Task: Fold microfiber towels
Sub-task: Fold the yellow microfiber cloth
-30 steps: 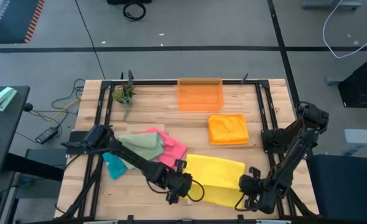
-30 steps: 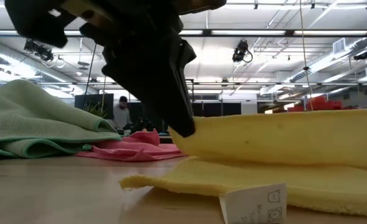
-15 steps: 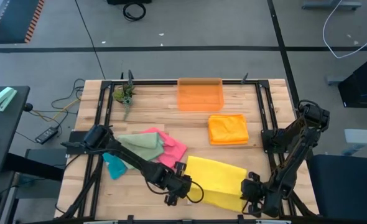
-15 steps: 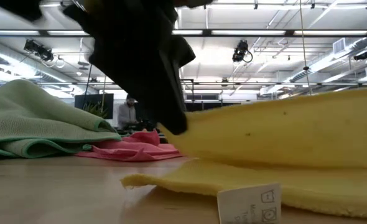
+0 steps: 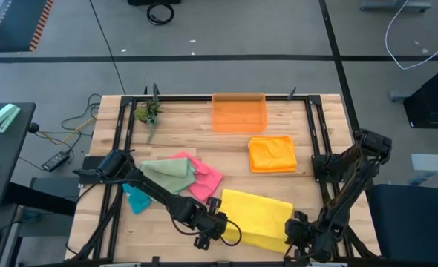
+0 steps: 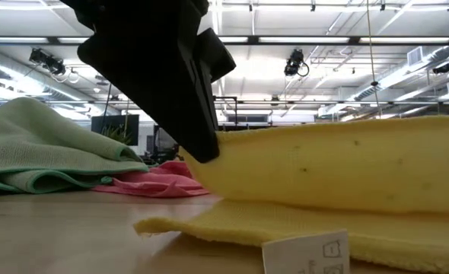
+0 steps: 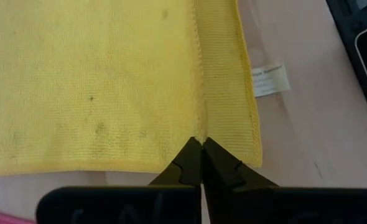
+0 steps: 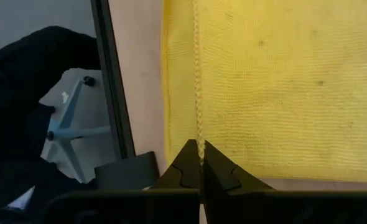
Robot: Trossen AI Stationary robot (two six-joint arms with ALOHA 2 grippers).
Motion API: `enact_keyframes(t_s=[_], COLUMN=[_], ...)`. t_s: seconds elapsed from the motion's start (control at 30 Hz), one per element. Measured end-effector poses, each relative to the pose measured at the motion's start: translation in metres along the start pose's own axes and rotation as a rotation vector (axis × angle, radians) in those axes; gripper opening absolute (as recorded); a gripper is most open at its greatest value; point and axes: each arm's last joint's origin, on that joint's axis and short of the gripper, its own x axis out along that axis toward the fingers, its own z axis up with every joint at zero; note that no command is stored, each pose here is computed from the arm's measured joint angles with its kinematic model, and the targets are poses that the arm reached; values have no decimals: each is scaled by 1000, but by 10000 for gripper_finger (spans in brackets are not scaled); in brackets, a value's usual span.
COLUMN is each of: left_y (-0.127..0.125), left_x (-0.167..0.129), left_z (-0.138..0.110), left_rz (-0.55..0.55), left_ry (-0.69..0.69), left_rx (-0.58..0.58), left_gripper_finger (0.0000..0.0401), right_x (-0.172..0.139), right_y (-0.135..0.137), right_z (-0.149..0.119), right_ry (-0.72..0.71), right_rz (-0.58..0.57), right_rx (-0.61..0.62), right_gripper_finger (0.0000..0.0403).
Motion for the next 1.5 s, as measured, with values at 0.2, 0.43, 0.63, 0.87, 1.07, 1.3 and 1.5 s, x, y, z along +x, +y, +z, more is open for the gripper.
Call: enact_keyframes(t_s=[0.2,0.43,0.63,0.87,1.07,1.3,1.5], left_y=[-4,-5,1,-6,-12,-12,-9], left_x=[-1,-2,-9,-11,-12,-10,-10], left_z=[0,0,5,5,4,4,4], left_rz=[-6,-7,-8,-29,-39,-38,-35], left_ry=[-4,-7,-40,-46,-55,-50,-48], left_rx=[8,18,21,22,21,-21,-48], left_gripper_finger=[8,5,12,10,6,50,110], right_x=[1,1,-4,-5,-6,-6,-7], right_y=[0,2,9,11,11,12,12], right_z=[-1,-1,2,3,3,3,2], right_ry=[14,38,49,49,50,49,25], right_rz=[5,20,52,58,60,65,63], right_rx=[-5,-16,-37,-27,-23,-29,-40], right_gripper_finger=[1,1,1,1,1,24,94])
